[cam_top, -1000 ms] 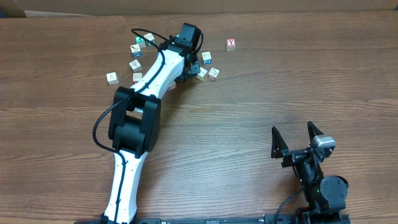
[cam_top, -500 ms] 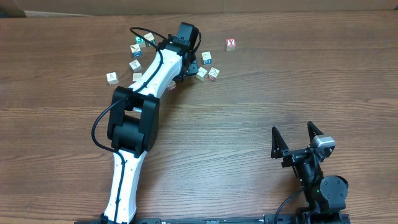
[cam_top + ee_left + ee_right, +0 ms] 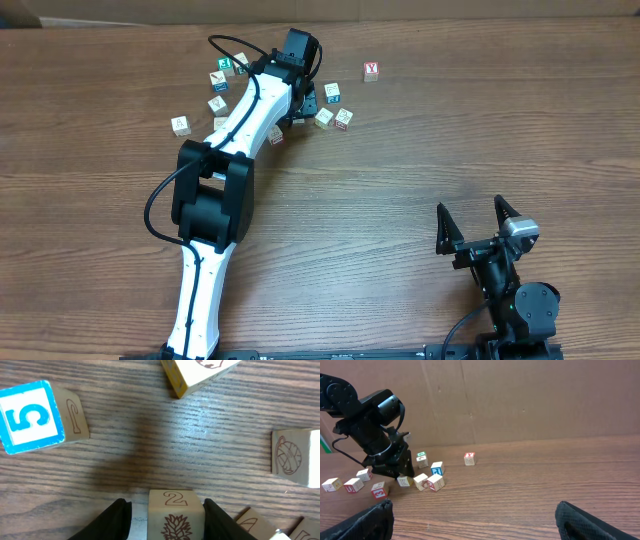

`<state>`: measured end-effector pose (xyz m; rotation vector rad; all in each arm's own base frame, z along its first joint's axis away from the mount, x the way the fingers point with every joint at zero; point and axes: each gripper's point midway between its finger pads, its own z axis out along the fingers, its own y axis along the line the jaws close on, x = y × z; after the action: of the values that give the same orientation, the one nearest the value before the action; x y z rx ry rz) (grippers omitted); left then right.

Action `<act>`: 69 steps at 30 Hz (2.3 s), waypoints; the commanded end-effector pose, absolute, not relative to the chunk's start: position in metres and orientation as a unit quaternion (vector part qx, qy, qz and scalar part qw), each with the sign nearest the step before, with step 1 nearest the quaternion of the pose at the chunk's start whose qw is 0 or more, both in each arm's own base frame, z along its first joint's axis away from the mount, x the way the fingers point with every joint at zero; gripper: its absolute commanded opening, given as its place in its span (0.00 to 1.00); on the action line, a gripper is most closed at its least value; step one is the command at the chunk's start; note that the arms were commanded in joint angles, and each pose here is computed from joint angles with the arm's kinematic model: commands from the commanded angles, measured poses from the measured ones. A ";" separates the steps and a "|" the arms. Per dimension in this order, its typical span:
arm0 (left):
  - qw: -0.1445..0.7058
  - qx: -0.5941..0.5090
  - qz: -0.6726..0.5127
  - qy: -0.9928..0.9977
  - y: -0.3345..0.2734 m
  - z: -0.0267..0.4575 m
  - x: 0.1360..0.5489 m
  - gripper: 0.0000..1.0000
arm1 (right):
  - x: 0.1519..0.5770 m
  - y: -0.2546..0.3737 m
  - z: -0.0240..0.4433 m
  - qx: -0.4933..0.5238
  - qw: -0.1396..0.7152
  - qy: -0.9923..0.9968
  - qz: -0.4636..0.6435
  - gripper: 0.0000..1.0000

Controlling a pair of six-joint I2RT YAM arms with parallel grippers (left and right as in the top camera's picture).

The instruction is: Form a horizontal line

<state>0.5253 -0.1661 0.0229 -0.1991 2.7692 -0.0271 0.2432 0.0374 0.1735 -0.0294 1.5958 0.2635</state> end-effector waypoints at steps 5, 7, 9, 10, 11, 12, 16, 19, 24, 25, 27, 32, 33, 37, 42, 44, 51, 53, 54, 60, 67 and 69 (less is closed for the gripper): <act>0.187 -0.064 -0.009 0.980 -0.164 0.028 0.530 0.36 | 0.244 0.033 0.171 -0.007 0.692 0.713 0.110 1.00; 0.187 -0.064 -0.009 0.980 -0.164 0.028 0.530 0.33 | 0.244 0.033 0.171 -0.007 0.692 0.713 0.110 1.00; 0.187 -0.064 -0.009 0.980 -0.164 0.028 0.530 0.30 | 0.244 0.033 0.171 -0.007 0.692 0.713 0.110 1.00; 0.187 -0.064 -0.009 0.980 -0.164 0.028 0.530 0.30 | 0.244 0.033 0.171 -0.007 0.692 0.713 0.110 1.00; 0.187 -0.064 -0.009 0.980 -0.164 0.028 0.530 0.30 | 0.244 0.033 0.171 -0.007 0.692 0.713 0.110 1.00; 0.187 -0.064 -0.009 0.980 -0.164 0.027 0.530 0.30 | 0.244 0.033 0.171 -0.007 0.692 0.713 0.110 1.00; 0.194 -0.065 -0.012 0.979 -0.165 0.036 0.532 0.27 | 0.244 0.033 0.171 -0.007 0.692 0.713 0.110 1.00; 0.213 -0.066 -0.020 0.975 -0.167 0.057 0.537 0.29 | 0.244 0.033 0.171 -0.007 0.692 0.713 0.110 1.00; 0.256 -0.068 -0.038 0.964 -0.167 0.116 0.537 0.31 | 0.244 0.033 0.171 -0.007 0.692 0.713 0.110 1.00; 0.263 -0.069 -0.041 0.961 -0.166 0.128 0.535 0.30 | 0.244 0.033 0.171 -0.007 0.692 0.713 0.110 1.00; 0.280 -0.070 -0.049 0.956 -0.164 0.158 0.529 0.30 | 0.244 0.033 0.171 -0.007 0.692 0.713 0.110 1.00; 0.326 -0.073 -0.069 0.940 -0.153 0.243 0.499 0.29 | 0.244 0.033 0.171 -0.007 0.692 0.713 0.110 1.00; 0.332 -0.073 -0.071 0.938 -0.151 0.254 0.493 0.30 | 0.244 0.033 0.171 -0.007 0.692 0.713 0.110 1.00; 0.344 -0.073 -0.077 0.933 -0.139 0.296 0.459 0.33 | 0.244 0.033 0.171 -0.007 0.692 0.713 0.110 1.00; 0.326 -0.080 -0.072 0.939 -0.124 0.318 0.416 0.33 | 0.244 0.033 0.171 -0.007 0.692 0.713 0.110 1.00; 0.303 -0.082 -0.063 0.947 -0.118 0.315 0.400 0.32 | 0.244 0.033 0.171 -0.007 0.692 0.713 0.110 1.00; 0.216 -0.081 -0.025 0.973 -0.106 0.283 0.364 0.33 | 0.244 0.033 0.171 -0.007 0.692 0.713 0.110 1.00; 0.202 -0.080 -0.018 0.976 -0.105 0.274 0.362 0.34 | 0.244 0.033 0.171 -0.007 0.692 0.713 0.110 1.00; 0.195 -0.080 -0.015 0.977 -0.104 0.268 0.361 0.34 | 0.244 0.033 0.171 -0.007 0.692 0.713 0.110 1.00; 0.138 -0.079 0.010 0.987 -0.100 0.219 0.349 0.48 | 0.244 0.033 0.171 -0.007 0.692 0.713 0.110 1.00; 0.024 -0.101 0.060 0.993 -0.084 0.152 0.303 0.68 | 0.244 0.033 0.171 -0.007 0.692 0.713 0.110 1.00; -0.010 -0.123 0.078 0.989 -0.078 0.132 0.286 0.68 | 0.244 0.033 0.171 -0.007 0.692 0.713 0.110 1.00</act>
<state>0.3059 -0.0870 0.1542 -0.2574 3.0693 0.1772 0.2432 0.0374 0.1734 -0.0294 1.5962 0.2635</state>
